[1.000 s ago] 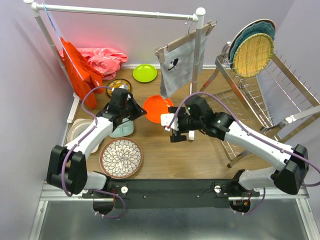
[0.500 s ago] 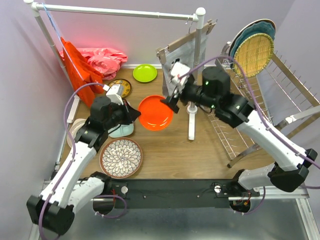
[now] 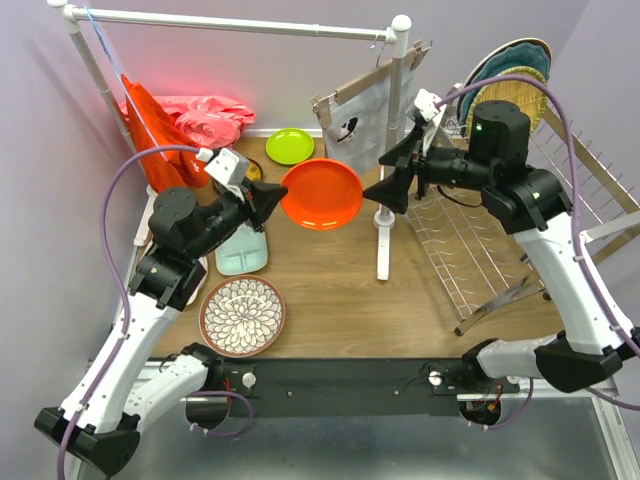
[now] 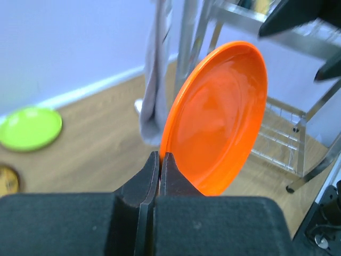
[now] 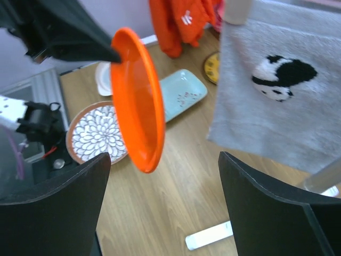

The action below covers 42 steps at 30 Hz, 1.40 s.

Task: Load the plates into the dish rack
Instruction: Pass the plate from the left arm to the right

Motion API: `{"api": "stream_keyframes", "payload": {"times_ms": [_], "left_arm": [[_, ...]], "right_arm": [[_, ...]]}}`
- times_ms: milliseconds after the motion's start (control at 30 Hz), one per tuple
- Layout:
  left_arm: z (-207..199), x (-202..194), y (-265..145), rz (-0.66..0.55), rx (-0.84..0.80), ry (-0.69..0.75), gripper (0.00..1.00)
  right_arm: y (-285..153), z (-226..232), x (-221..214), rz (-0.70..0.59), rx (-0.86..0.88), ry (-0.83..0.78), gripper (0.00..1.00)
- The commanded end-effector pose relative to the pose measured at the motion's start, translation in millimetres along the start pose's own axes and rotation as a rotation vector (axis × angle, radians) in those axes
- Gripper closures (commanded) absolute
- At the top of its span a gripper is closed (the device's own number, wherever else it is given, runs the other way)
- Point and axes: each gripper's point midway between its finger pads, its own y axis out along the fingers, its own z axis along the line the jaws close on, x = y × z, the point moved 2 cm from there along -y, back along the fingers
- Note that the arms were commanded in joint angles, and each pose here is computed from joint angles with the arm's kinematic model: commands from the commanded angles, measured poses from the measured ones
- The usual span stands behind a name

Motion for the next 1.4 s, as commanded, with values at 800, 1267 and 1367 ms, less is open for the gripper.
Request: {"api": "stream_keyframes", "payload": {"times_ms": [800, 1267, 1367], "left_arm": [[-56.7, 67.7, 37.2, -0.166, -0.156, 0.129, 1.00], [-66.9, 147.5, 8.7, -0.461, -0.140, 0.160, 0.93], [-62.1, 162.2, 8.1, -0.482, -0.097, 0.161, 0.39]], "right_arm": [[-6.3, 11.4, 19.3, -0.008, 0.087, -0.111, 0.74], [-88.5, 2.5, 123.4, -0.239, -0.185, -0.461, 1.00], [-111.5, -4.6, 138.1, -0.266, -0.269, -0.547, 1.00]]}}
